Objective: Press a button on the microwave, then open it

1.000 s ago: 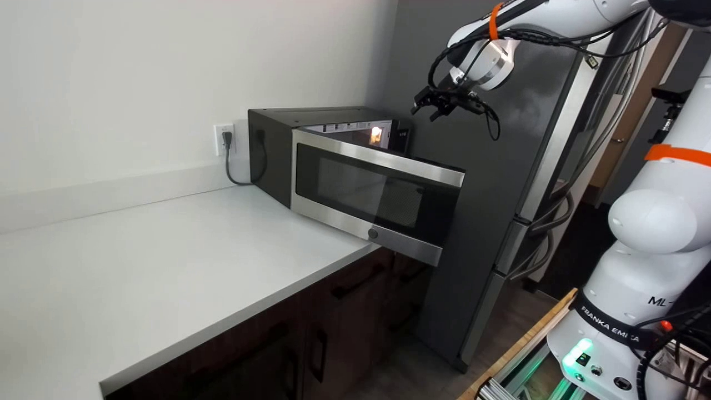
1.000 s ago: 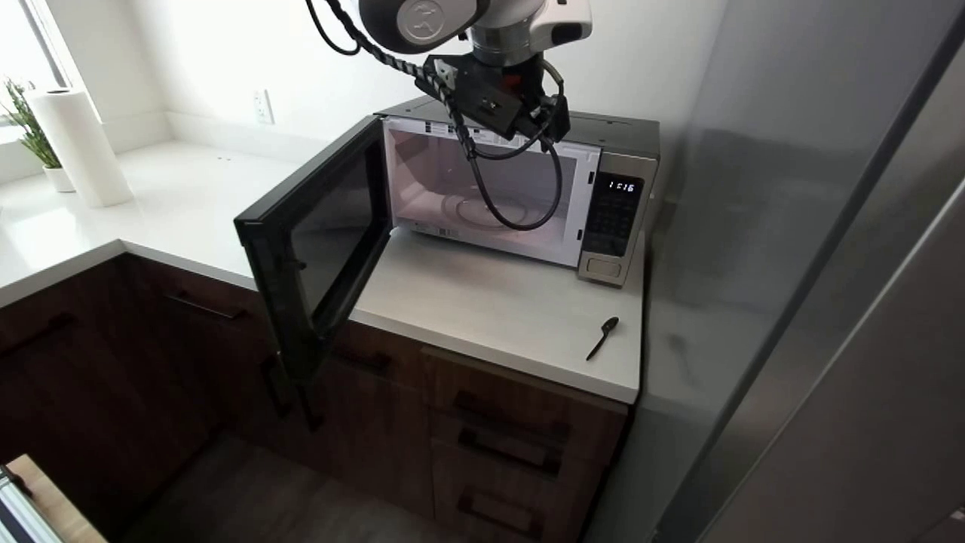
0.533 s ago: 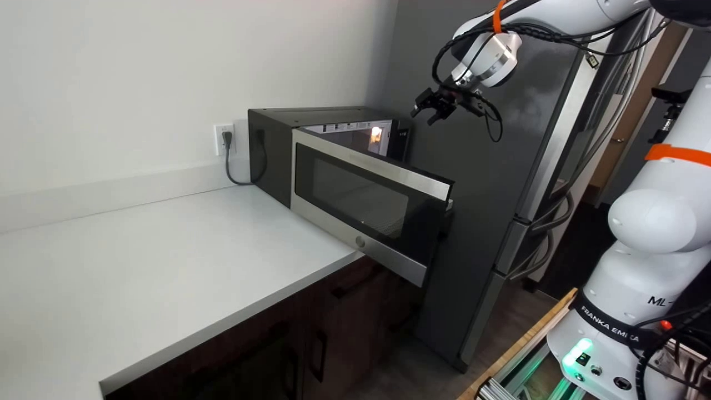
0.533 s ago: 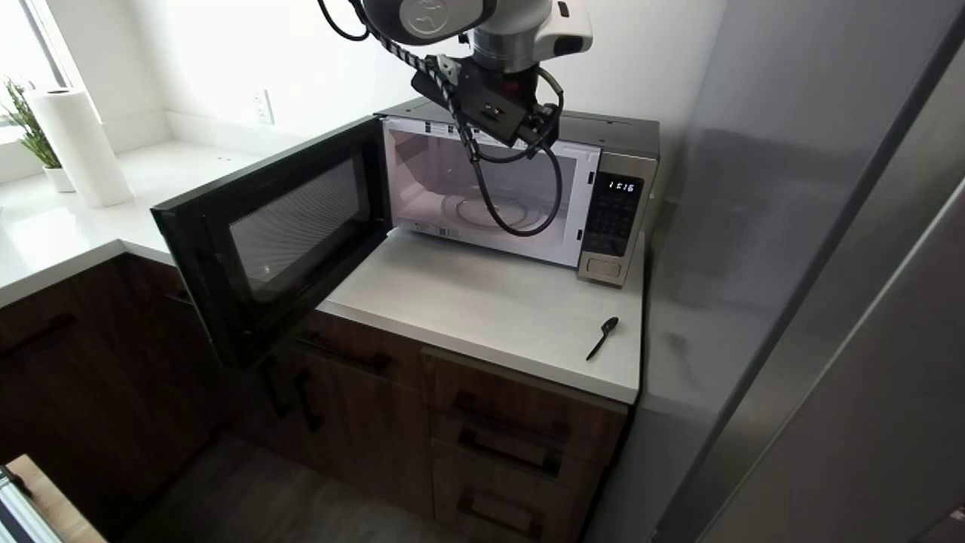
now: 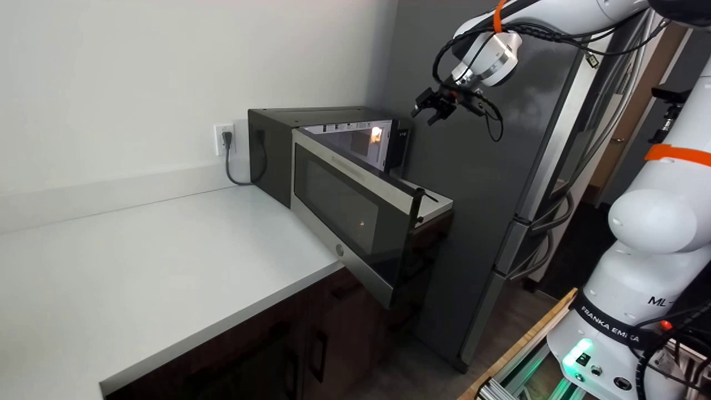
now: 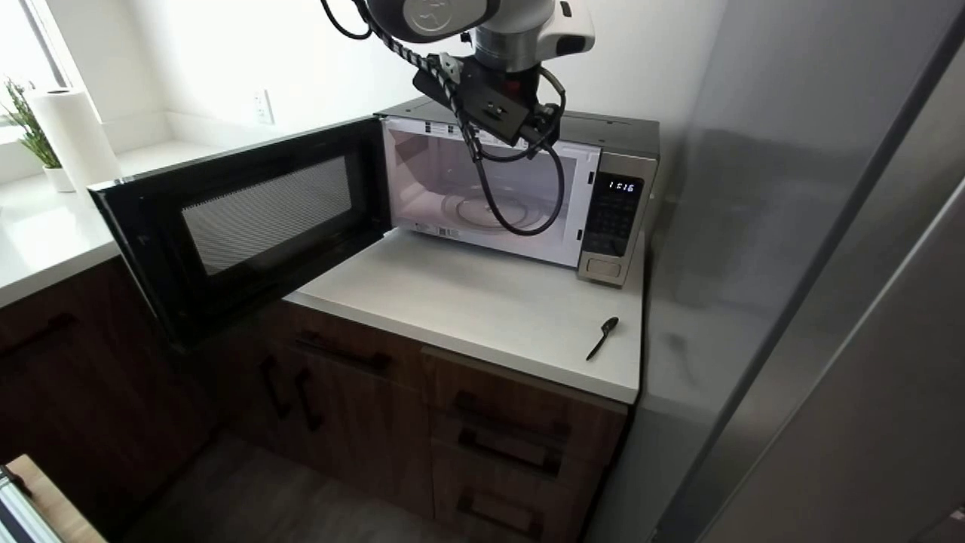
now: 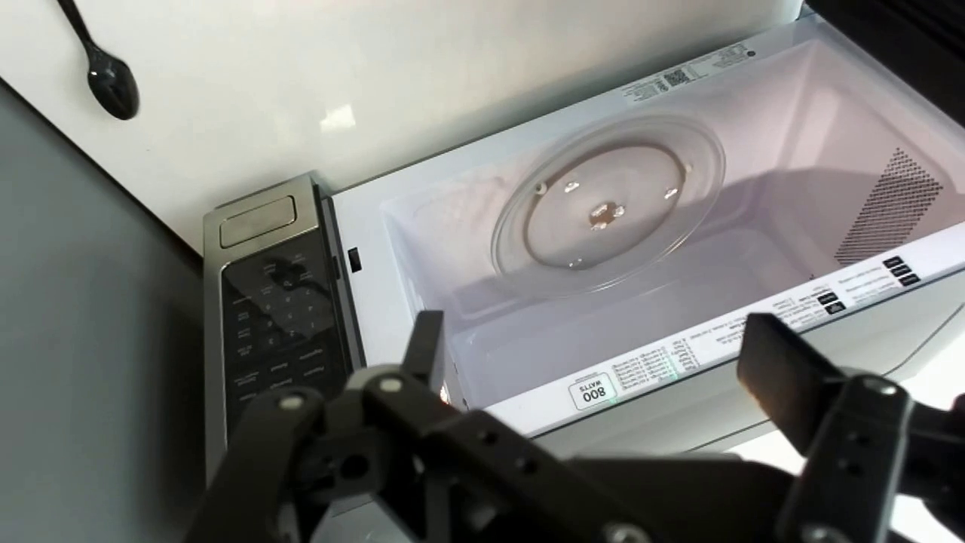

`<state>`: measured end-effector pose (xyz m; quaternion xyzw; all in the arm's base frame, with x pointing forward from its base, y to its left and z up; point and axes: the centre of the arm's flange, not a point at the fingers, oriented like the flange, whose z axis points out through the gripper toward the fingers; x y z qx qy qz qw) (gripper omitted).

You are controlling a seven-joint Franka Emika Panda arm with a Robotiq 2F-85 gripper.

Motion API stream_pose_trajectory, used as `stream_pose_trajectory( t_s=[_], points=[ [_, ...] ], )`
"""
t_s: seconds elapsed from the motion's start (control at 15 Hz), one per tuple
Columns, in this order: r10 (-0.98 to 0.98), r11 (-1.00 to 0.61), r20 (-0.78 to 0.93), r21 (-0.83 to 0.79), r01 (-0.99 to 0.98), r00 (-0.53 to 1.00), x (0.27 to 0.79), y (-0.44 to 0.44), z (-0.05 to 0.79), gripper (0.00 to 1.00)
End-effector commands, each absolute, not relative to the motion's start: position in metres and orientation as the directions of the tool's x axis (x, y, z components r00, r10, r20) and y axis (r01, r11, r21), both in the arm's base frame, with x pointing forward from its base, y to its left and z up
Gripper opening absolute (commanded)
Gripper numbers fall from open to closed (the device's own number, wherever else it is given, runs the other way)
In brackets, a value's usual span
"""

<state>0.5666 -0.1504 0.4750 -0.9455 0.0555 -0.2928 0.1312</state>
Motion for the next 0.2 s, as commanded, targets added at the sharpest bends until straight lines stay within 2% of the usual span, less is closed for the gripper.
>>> stream_pose_trajectory(
  t_s=[0.0,0.13],
  points=[
    [-0.182,-0.959,0.539,-0.281,-0.028,0.822,0.5666,-0.1504,0.4750,1.00],
    [-0.182,-0.959,0.539,-0.281,-0.028,0.822,0.5666,-0.1505,0.4751,1.00]
  ],
)
